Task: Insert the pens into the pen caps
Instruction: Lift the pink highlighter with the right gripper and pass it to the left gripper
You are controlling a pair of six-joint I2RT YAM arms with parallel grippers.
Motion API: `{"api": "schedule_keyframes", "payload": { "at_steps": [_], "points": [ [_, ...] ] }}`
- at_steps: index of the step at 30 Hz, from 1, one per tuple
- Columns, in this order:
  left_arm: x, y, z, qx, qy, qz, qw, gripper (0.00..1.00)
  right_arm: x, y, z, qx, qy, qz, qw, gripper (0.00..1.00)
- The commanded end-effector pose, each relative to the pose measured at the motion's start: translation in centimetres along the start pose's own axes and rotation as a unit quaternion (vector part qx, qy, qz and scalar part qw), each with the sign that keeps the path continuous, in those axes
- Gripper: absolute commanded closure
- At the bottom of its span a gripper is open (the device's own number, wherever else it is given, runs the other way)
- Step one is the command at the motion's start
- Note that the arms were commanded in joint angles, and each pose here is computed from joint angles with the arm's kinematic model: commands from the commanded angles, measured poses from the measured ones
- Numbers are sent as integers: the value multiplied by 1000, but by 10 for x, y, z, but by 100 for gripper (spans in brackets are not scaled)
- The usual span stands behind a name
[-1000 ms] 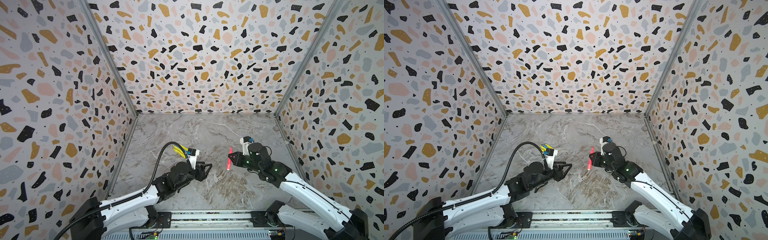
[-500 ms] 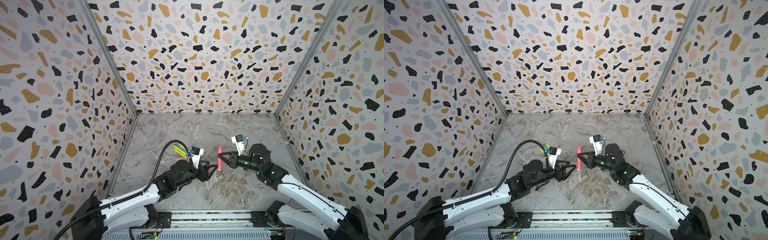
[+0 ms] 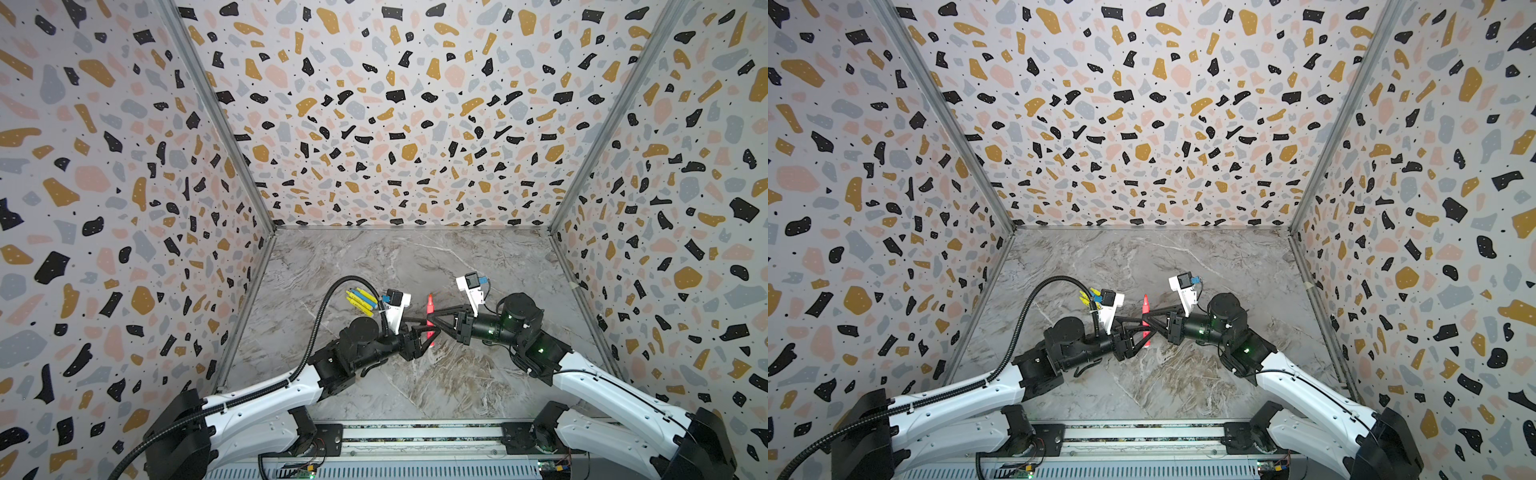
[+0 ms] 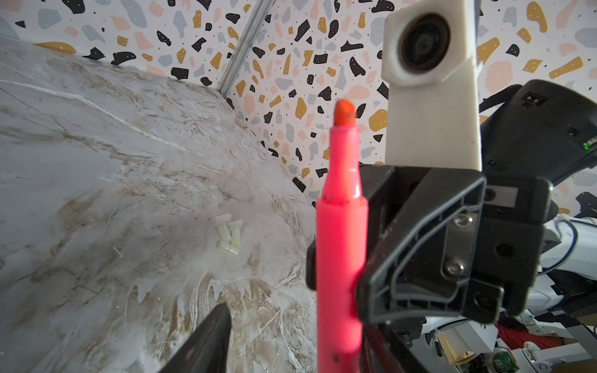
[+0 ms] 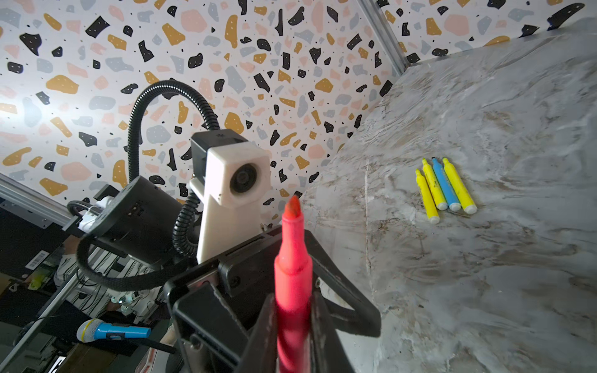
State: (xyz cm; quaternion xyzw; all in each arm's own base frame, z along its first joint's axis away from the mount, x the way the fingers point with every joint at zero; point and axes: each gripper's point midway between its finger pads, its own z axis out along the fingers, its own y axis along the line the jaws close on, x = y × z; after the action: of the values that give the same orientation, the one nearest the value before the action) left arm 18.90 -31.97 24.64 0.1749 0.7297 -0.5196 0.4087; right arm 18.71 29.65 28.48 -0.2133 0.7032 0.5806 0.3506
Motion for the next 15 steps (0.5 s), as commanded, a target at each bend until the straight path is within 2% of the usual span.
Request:
{"api": "schedule_keyframes", "payload": {
  "at_steps": [1,7,11,12,14,15],
  "points": [
    [-23,-24,-1,38,-31,5,999,45,-4,13,-1,-28,-10,-15,999,100],
    [-23,-24,-1,39,-31,3,999,75,-2,13,-2,-31,-12,-16,999,100],
    [-22,-23,0,36,-28,6,999,91,-1,10,-2,-27,-12,-15,999,100],
    [-21,-23,0,37,-27,7,999,94,-1,11,-2,-26,-13,-16,999,97],
    [-19,-20,0,32,-23,9,999,100,-1,10,-3,-22,-14,-18,999,74],
    [-18,-19,0,30,-22,10,999,100,-2,10,-4,-20,-16,-21,999,66]
  ]
}}
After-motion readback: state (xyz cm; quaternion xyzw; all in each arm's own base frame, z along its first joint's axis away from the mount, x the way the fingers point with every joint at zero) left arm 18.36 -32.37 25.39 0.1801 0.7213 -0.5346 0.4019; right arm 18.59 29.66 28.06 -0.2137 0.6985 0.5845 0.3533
